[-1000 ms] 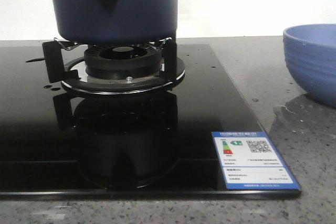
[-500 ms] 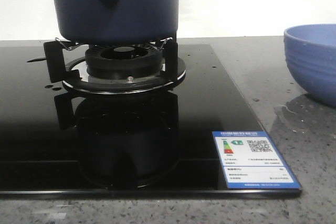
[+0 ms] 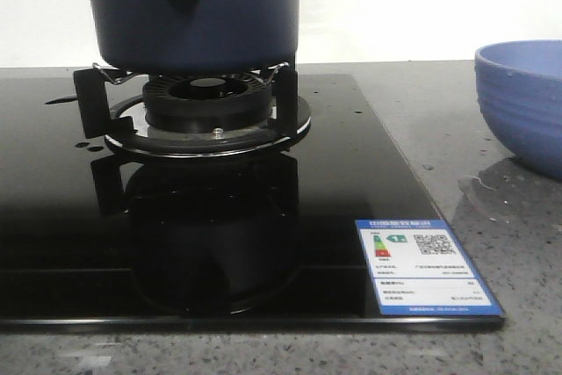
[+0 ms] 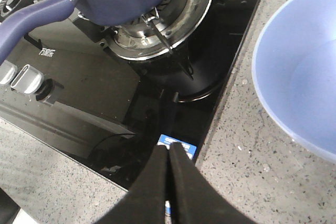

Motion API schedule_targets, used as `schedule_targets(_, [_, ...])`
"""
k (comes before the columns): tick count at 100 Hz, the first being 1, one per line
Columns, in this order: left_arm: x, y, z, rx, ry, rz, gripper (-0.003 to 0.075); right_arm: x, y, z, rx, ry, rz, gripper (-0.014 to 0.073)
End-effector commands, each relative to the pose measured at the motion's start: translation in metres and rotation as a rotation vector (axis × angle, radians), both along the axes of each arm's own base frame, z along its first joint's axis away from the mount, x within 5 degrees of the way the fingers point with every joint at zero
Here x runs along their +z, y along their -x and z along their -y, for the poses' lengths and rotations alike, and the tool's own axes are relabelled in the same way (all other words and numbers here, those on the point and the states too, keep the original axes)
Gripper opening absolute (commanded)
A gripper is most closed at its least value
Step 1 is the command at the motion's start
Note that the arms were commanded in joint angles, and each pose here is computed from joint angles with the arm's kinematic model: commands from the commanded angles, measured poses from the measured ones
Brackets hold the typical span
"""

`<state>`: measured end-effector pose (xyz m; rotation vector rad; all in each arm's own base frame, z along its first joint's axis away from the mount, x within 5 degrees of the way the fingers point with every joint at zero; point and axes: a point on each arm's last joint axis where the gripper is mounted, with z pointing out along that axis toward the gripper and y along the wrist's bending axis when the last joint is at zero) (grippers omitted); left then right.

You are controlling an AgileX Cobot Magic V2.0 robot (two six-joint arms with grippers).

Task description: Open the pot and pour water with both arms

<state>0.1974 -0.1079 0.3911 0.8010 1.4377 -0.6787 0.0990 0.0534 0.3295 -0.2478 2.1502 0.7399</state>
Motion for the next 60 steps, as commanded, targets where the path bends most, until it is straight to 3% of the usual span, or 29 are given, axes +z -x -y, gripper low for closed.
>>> schedule_targets(1, [0.012, -0.010, 0.002, 0.001, 0.035, 0.033, 0.0479, 0.014, -0.005, 0.000, -0.023, -0.039, 0.071, -0.0069])
schedule_targets(20, [0.006, -0.047, 0.015, -0.094, 0.008, 0.018, 0.0479, 0.014, -0.005, 0.000, -0.029, -0.036, 0.076, -0.0069])
schedule_targets(60, [-0.009, -0.095, 0.022, -0.053, -0.025, -0.014, 0.0492, 0.013, -0.005, 0.001, -0.026, -0.019, 0.072, -0.0069])
